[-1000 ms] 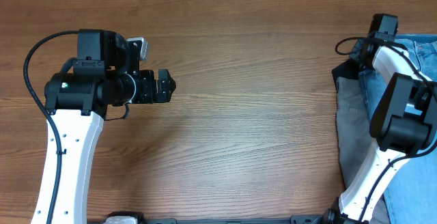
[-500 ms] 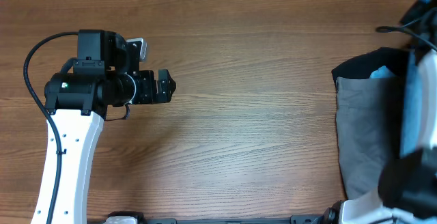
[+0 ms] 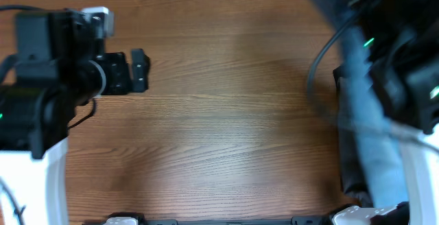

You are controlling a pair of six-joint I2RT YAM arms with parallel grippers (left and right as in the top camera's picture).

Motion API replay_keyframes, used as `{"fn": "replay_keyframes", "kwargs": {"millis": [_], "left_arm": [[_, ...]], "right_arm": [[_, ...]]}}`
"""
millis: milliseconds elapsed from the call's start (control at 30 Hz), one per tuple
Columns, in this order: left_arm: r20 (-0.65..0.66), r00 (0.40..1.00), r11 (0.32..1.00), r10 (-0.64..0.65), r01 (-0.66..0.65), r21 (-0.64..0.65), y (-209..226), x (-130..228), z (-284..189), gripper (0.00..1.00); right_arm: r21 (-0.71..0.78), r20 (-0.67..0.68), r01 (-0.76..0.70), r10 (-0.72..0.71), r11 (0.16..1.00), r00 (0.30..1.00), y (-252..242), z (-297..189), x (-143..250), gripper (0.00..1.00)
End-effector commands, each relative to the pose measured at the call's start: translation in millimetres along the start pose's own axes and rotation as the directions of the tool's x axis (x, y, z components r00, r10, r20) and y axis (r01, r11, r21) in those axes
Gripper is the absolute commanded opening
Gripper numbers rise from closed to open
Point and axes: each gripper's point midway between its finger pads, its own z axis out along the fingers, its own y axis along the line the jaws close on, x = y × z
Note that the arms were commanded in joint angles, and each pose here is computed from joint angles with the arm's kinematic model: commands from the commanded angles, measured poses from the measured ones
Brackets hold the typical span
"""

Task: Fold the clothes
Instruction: 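Lift the jeans with the right gripper and drag them leftward onto the table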

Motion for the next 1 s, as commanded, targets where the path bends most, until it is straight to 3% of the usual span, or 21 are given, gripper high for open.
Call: {"fn": "replay_keyframes", "kwargs": {"millis": [0,33,267,333,400,600,967], "left_arm": [[0.155,0.988,0.991,0.012,0.009,-0.134,16,-23,-52,1.00],[0.189,0.982,0.987,0.017,0.013,-0.158,18,-26,-67,1.00],[0.327,0.945,0.988,0.010,0.040,-0.147,13,-36,-116,1.00],[0.322,0.947,0.989,0.009,0.038,-0.142,12,-35,-116,1.00],[0.289,0.957,0.990,0.006,0.035,-0.134,11,-33,-106,1.00],[0.009,1.000,0.998,-0.009,0.009,-0.069,1,-24,-21,1.00],[-0.309,0.946,0.991,-0.100,0.066,-0.117,22,-24,167,1.00]], "right_arm": [[-0.147,-0.005,0.025,-0.025,0.989,1.000,62,-22,-2,0.49],[-0.142,-0.043,0.034,-0.040,0.989,0.998,74,-23,10,0.66],[-0.055,-0.092,0.063,-0.067,0.997,0.993,70,-41,20,0.83],[-0.055,-0.076,0.055,-0.059,0.997,0.995,65,-51,12,0.89],[-0.056,-0.052,0.040,-0.043,0.998,0.998,60,-64,2,0.89],[-0.052,-0.052,-0.077,0.074,0.996,0.996,43,-100,-9,0.92],[0.030,-0.270,-0.163,0.165,0.986,0.948,30,-114,47,0.95]]}}
